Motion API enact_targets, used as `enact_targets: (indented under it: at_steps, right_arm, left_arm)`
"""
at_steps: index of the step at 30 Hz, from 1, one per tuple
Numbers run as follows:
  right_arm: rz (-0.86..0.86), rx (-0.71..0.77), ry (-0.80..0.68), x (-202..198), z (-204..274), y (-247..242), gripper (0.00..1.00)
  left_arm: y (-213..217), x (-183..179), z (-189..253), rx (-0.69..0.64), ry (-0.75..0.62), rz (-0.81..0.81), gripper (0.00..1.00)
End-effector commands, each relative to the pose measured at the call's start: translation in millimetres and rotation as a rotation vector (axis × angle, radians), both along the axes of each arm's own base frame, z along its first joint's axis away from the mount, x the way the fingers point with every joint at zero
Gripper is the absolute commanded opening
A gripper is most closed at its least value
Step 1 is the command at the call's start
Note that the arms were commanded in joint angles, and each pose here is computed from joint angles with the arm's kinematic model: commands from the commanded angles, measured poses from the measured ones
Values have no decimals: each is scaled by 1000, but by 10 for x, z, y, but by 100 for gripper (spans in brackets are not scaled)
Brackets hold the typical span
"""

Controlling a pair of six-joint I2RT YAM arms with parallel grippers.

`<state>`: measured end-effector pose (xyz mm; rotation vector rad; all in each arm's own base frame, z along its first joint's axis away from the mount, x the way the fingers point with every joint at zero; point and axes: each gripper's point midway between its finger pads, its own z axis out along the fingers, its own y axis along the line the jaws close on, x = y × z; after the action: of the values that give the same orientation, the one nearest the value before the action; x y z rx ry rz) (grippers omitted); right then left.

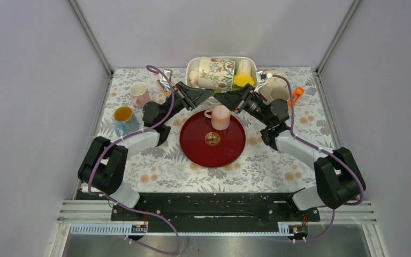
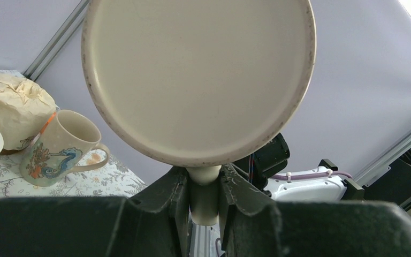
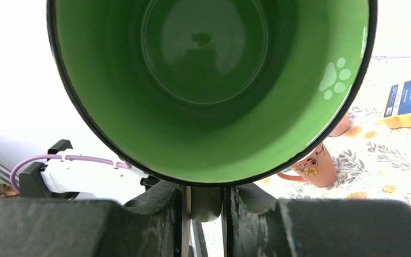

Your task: Turn the mug right side up

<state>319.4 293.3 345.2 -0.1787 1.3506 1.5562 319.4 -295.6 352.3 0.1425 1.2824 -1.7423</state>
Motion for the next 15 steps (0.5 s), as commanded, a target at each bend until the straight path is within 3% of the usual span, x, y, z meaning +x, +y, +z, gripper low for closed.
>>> enact_targets:
  at_steps: [1, 8, 11, 14, 15]
  right_arm:
    - [-142, 48, -180, 79, 545, -309, 3]
    - [-176, -45, -261, 48, 648, -377, 0]
    - [-193, -62, -300, 5, 712, -438, 0]
    - [-199, -77, -335, -43, 778, -477, 0]
    - [-200, -80, -351, -70, 811, -487, 0]
  left_arm:
    - [66, -354, 451, -79, -239, -26, 6]
    - [-80, -483, 328, -52, -238, -77, 40]
    - [-121, -519, 313, -50, -240, -93, 66]
    - [-136, -549, 324, -52, -245, -101, 98]
    - [-137, -550, 323, -52, -244, -101, 99]
